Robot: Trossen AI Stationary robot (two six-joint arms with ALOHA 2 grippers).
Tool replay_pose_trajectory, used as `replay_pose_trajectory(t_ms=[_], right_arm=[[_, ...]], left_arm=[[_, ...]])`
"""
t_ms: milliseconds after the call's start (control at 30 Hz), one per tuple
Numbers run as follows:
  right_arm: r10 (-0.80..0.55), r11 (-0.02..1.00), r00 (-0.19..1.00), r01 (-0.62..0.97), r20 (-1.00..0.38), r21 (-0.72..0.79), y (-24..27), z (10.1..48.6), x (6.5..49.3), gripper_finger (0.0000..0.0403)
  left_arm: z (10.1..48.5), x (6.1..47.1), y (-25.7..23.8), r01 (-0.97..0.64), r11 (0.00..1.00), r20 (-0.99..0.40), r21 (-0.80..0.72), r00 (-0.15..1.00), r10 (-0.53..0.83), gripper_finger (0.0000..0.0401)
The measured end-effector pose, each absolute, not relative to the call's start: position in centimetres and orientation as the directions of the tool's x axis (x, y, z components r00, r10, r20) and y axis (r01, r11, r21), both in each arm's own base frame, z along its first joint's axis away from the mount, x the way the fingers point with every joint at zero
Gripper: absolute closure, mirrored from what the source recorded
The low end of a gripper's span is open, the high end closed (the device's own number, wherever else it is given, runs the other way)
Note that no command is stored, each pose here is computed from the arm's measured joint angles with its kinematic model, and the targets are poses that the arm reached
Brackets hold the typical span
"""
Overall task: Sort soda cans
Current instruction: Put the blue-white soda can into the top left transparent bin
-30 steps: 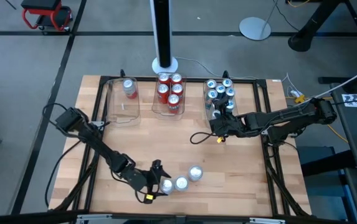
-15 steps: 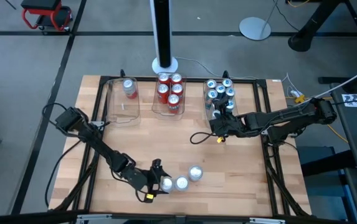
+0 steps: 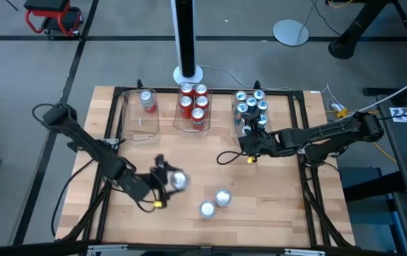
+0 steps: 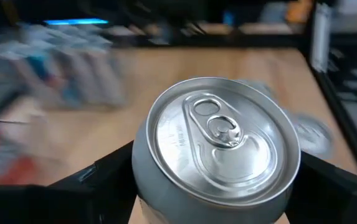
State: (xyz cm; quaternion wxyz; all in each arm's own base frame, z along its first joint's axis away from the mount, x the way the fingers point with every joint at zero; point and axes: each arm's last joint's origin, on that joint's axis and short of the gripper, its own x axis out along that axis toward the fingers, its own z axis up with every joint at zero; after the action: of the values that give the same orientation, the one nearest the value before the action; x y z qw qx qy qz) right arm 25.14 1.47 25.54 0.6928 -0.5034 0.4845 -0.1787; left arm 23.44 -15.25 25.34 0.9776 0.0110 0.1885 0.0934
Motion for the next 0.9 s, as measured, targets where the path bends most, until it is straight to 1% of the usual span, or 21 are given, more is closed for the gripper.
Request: replay_pose_trajectory(t_ms=[167, 300, 433, 667, 733, 900], right_arm=[[-0.735, 0.430, 0.467, -0.239, -0.491, -0.871, 1.5, 25.6, 25.2, 0.0023], [-0.735, 0.430, 0.468, -0.237, -0.490, -0.871, 1.5, 25.6, 25.2, 0.0023], [-0.735, 0.430, 0.468, -0.237, -0.490, -0.871, 1.5, 25.6, 25.2, 0.0023], [-0.735, 0.430, 0.468, -0.237, -0.490, -0.871, 1.5, 25.6, 25.2, 0.0023], [-0.735, 0.430, 0.468, -0.237, -0.490, -0.871, 1.5, 25.6, 25.2, 0.0023], [-0.735, 0.430, 0.468, -0.238, -0.490, -0.871, 1.5, 25.6, 25.2, 0.0023]], left_arm=[[28.6, 21.6, -11.7, -0.379, 0.918, -0.271, 0.113, 0.877, 0.396, 0.0096], [30.2, 20.3, -8.2, -0.562, 0.813, -0.217, 0.153, 0.783, 0.582, 0.0095], [30.6, 19.2, -4.7, -0.688, 0.703, -0.226, 0.178, 0.667, 0.710, 0.0095], [29.4, 18.2, 0.6, -0.850, 0.490, -0.260, 0.193, 0.437, 0.861, 0.0094], [28.7, 18.0, 1.8, -0.877, 0.438, -0.278, 0.198, 0.379, 0.883, 0.0094], [26.5, 17.4, 4.1, -0.919, 0.345, -0.335, 0.193, 0.269, 0.903, 0.0094]])
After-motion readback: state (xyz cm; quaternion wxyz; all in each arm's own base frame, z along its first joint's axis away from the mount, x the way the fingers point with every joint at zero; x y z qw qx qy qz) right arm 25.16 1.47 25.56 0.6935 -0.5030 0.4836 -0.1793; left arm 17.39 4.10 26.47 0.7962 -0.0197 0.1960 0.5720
